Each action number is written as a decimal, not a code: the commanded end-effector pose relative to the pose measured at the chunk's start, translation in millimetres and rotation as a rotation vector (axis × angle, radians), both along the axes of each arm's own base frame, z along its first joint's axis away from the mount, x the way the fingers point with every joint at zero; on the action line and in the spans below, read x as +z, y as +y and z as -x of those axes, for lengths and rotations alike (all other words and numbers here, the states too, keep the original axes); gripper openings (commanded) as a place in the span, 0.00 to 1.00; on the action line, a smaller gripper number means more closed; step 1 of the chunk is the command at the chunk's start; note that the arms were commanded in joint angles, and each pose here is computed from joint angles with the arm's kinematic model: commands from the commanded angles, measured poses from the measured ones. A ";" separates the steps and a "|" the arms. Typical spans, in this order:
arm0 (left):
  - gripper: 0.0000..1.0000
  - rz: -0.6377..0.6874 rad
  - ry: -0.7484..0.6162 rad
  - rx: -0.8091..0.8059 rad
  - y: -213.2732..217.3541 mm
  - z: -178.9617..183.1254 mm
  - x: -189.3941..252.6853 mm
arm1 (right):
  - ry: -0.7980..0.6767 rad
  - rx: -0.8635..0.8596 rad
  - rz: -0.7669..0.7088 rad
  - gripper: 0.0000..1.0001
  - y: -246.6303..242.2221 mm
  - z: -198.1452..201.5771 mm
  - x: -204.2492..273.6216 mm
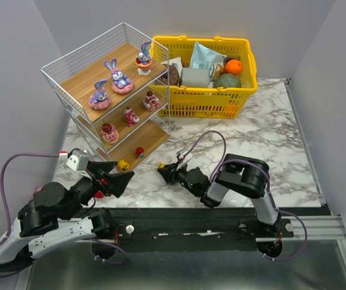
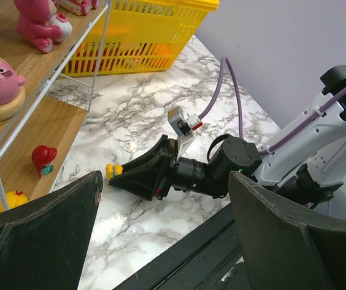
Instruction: Place and organize the plastic toys onto the shelf
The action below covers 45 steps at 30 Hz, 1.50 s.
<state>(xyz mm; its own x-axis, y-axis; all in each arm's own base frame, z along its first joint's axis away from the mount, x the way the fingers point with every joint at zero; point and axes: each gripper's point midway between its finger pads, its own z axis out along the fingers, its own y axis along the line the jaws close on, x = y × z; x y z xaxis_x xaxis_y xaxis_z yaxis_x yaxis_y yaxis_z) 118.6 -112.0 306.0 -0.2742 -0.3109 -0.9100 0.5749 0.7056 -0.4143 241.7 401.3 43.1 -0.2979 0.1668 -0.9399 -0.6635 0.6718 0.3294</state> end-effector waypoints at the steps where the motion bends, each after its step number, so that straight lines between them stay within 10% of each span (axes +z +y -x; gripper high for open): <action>1: 0.94 -0.010 -0.011 0.040 7.2 -4.6 3.1 | -0.161 0.030 -0.244 0.17 24.4 -2.2 70.5; 21: 0.96 -0.054 -0.027 0.054 -1.3 -12.0 4.3 | -0.193 0.067 -0.303 0.19 59.3 -29.0 73.3; 32: 0.96 -0.062 -0.035 0.057 -3.5 -13.9 8.3 | -0.168 0.069 -0.291 0.43 53.8 -26.6 65.0; 45: 0.96 -0.057 -0.041 0.062 -2.1 -14.3 11.8 | -0.165 0.061 -0.273 0.45 43.1 -22.7 65.5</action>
